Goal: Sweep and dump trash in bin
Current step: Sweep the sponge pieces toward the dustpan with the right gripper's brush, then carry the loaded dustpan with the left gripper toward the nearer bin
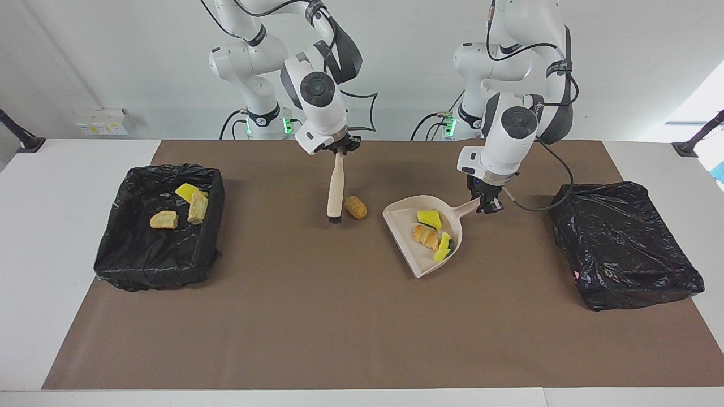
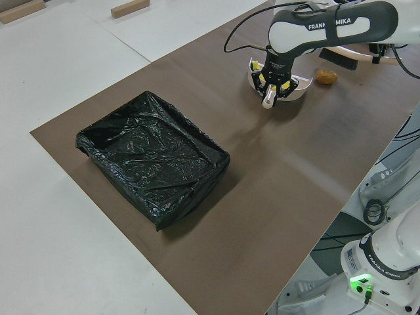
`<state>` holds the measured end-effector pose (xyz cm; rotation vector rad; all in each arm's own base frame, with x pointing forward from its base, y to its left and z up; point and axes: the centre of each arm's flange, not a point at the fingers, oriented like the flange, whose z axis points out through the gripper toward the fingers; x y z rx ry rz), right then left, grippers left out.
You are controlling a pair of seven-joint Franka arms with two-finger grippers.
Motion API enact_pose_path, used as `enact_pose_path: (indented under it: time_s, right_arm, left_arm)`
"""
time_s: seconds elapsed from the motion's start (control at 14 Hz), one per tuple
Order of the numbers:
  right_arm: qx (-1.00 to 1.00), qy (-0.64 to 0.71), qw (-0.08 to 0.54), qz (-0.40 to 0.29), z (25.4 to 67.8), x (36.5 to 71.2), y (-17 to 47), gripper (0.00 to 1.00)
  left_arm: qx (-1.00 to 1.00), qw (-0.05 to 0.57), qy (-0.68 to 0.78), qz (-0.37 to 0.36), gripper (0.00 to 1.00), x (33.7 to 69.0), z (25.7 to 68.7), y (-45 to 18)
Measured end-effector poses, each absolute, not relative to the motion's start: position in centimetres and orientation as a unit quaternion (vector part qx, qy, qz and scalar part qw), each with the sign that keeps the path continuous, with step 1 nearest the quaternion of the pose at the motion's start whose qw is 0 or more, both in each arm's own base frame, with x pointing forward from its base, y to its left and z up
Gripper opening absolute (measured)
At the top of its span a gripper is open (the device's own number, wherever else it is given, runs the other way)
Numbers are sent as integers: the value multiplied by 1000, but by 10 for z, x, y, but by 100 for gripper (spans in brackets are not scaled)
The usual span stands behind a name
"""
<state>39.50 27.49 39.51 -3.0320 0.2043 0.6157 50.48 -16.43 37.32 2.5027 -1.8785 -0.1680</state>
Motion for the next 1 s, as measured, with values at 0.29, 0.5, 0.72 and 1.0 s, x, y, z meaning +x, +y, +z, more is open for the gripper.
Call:
enact_pose_path:
  time_s: [0.29, 0.5, 0.72, 1.0]
  right_arm:
    - [-983, 71, 16, 171, 373, 361, 261, 26]
    - [-987, 66, 26, 147, 346, 363, 281, 26]
    - [-987, 49, 36, 147, 340, 377, 311, 26]
    - [-985, -3, 89, 146, 351, 404, 359, 26]
  left_arm:
    - [775, 8, -629, -65, 32, 492, 364, -174]
    - [764, 10, -641, -77, 32, 472, 356, -184]
    - [757, 11, -648, -83, 32, 462, 351, -191]
    - [759, 11, -645, -82, 32, 462, 352, -191]
